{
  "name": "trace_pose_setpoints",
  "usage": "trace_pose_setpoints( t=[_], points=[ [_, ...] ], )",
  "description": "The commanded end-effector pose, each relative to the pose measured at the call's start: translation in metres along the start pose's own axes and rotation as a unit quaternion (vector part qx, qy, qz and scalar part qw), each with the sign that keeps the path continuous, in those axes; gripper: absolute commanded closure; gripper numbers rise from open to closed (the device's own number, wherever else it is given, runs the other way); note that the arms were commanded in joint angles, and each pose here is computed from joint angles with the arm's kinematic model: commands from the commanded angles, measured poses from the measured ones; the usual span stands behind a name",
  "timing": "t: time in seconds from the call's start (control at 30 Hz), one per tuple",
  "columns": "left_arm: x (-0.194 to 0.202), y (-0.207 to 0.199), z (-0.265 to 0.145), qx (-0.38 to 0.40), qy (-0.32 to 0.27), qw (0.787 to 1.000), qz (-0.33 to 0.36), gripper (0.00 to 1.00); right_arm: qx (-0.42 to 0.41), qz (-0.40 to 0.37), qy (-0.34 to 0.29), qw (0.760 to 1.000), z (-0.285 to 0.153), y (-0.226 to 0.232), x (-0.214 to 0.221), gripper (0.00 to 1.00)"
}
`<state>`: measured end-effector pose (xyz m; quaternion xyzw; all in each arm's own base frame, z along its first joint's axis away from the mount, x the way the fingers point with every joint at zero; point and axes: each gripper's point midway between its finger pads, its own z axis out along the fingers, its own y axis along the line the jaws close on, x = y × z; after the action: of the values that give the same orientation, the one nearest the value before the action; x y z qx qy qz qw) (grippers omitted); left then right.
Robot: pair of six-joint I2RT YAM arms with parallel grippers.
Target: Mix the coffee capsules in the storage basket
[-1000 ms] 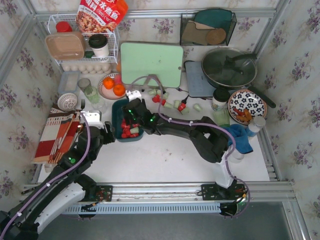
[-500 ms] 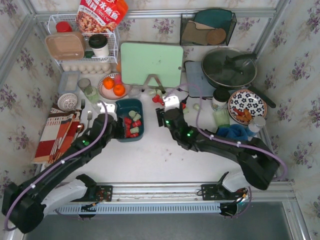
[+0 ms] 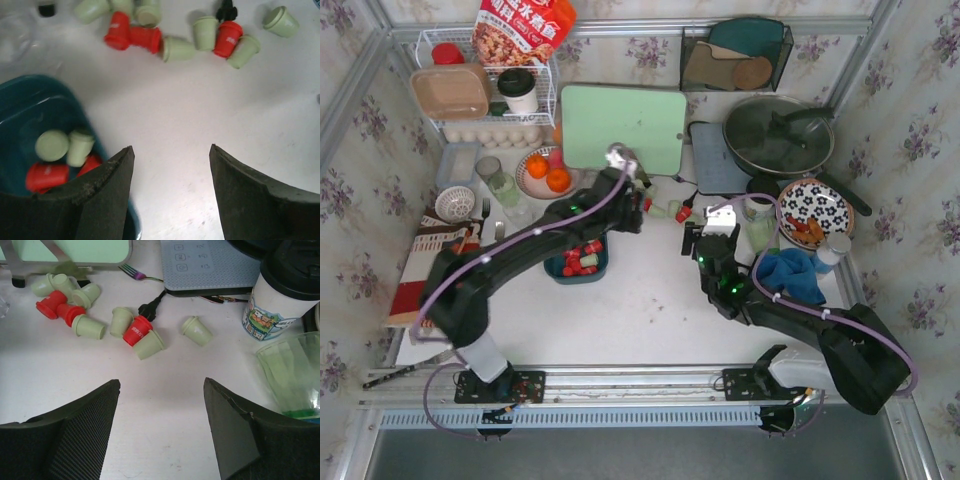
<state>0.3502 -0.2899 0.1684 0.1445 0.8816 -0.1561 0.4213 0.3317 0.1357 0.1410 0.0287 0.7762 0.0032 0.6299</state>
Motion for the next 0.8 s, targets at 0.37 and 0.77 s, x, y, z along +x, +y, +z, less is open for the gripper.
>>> trace_pose_setpoints(
  t=[0.37, 0.77],
  points=[
    [-0.003, -0.038, 0.144, -0.046, 0.016, 0.996, 0.081, 0.35, -0.006, 0.064, -0.033, 0.997, -0.001, 0.004, -0.024, 0.25],
    [0.010, -0.024, 0.195, -0.103, 0.047, 0.989, 0.100, 0.35, -0.020, 0.071, -0.035, 0.997, -0.006, 0.007, -0.029, 0.25]
  ],
)
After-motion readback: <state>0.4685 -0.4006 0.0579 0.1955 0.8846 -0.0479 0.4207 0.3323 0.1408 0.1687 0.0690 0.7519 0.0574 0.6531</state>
